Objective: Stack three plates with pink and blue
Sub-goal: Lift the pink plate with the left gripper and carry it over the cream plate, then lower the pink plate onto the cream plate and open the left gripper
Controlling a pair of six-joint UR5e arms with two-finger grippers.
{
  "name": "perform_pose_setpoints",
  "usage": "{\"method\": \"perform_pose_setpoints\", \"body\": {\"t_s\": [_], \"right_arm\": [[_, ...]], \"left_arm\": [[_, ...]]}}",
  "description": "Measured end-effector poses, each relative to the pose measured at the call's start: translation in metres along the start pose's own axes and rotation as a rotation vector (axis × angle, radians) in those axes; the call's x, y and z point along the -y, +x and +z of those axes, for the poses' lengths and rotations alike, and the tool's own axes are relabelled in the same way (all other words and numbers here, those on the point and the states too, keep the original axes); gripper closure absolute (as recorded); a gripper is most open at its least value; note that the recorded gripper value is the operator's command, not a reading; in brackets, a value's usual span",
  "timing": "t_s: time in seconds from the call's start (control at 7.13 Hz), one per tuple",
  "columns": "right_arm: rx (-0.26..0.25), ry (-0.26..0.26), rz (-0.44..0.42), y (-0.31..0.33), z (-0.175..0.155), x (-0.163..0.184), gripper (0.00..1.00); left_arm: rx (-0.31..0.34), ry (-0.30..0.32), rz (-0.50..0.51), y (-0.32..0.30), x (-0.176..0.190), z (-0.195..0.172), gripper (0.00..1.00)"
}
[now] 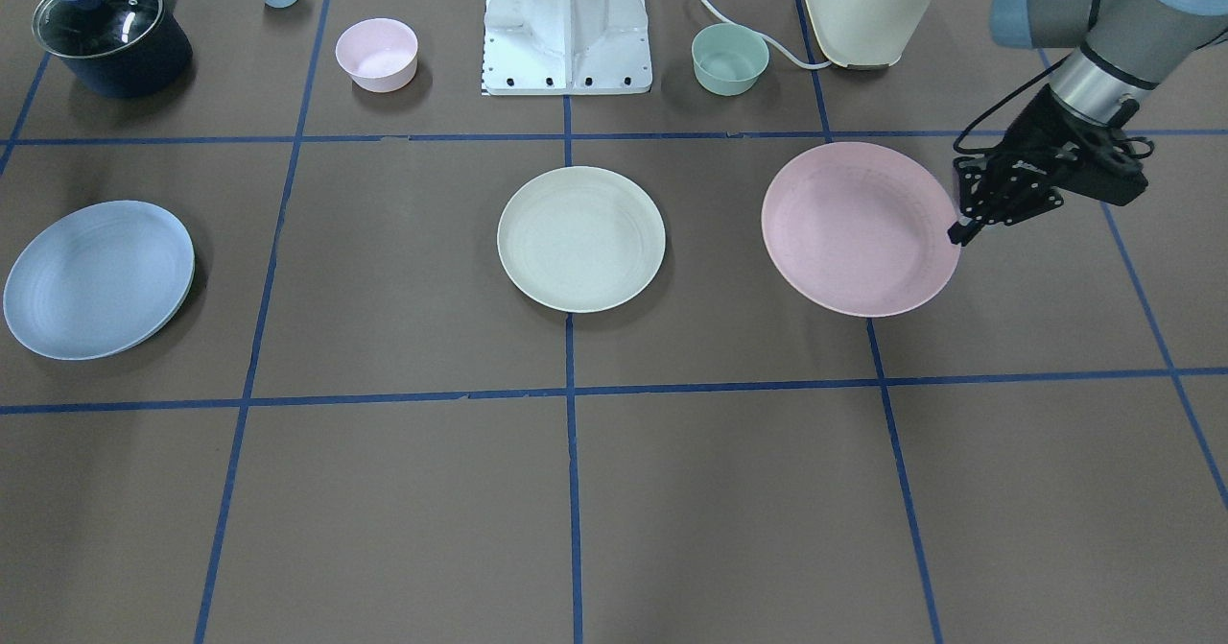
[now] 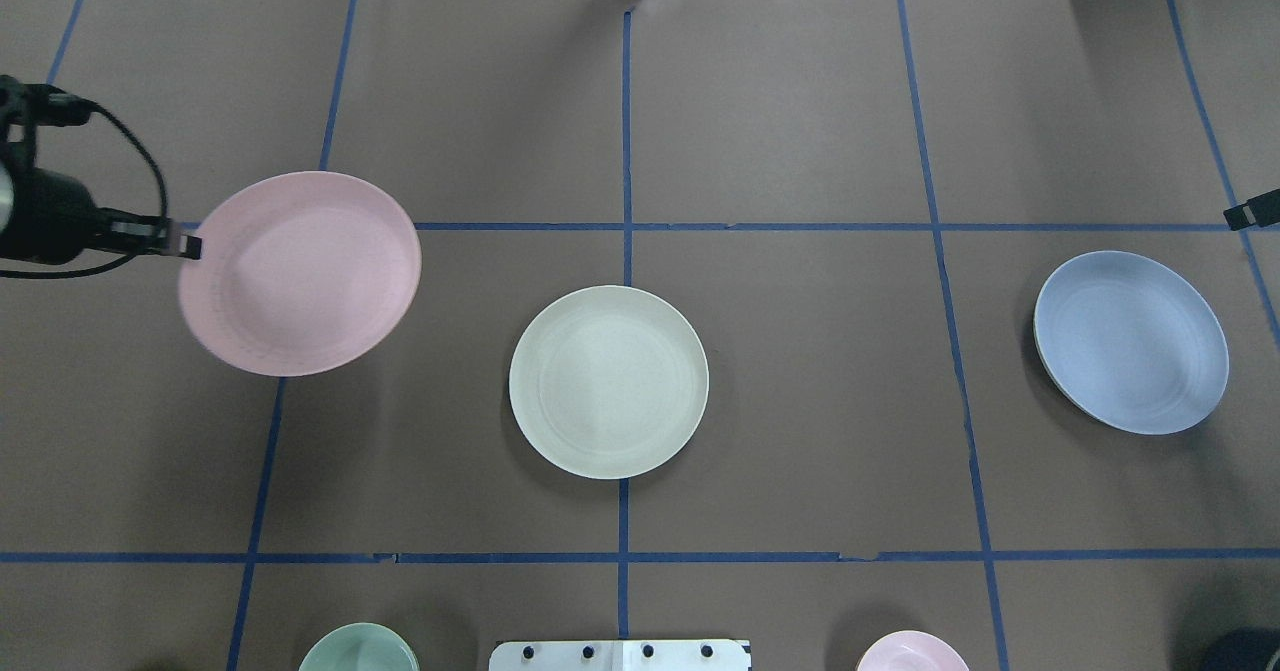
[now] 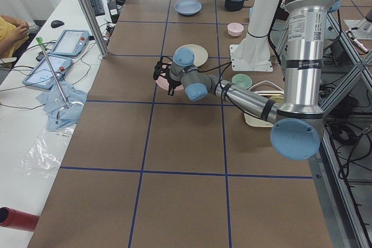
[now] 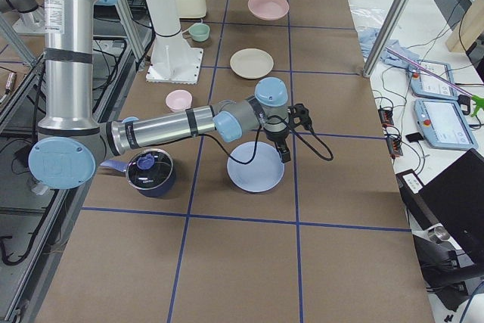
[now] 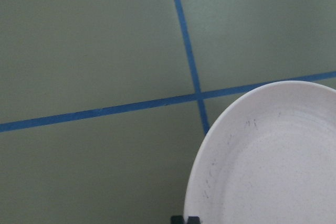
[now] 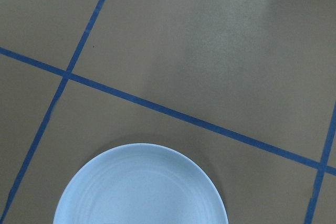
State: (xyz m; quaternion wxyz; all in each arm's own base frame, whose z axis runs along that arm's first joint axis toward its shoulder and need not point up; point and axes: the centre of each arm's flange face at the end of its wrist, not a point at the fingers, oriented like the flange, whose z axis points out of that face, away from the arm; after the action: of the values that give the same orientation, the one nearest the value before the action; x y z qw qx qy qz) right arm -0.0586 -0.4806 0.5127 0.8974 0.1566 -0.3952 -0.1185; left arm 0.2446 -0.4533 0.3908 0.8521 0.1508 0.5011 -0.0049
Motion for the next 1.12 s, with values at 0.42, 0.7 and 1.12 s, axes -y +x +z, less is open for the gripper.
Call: {"method": "perform_pose_setpoints", "body": {"t_s": [0.42,0.7,1.12], "right_arm": [[0.001,0.000,0.002,0.000,0.000,0.000,0.00],[0.001,0.001,0.004,0.000,0.000,0.000,0.00],[0.002,0.002,0.003,-0.001,-0.001,0.000,0.00]], "left_arm": [[-0.012,-0.038,-0.132,0.155,-0.019,0.062,1.00],[-0.019,-0.053,-0.179,0.210,-0.055,0.090,1.00],[0.025,-0.063,-0.199,0.236,-0.073,0.141,0.01]]}}
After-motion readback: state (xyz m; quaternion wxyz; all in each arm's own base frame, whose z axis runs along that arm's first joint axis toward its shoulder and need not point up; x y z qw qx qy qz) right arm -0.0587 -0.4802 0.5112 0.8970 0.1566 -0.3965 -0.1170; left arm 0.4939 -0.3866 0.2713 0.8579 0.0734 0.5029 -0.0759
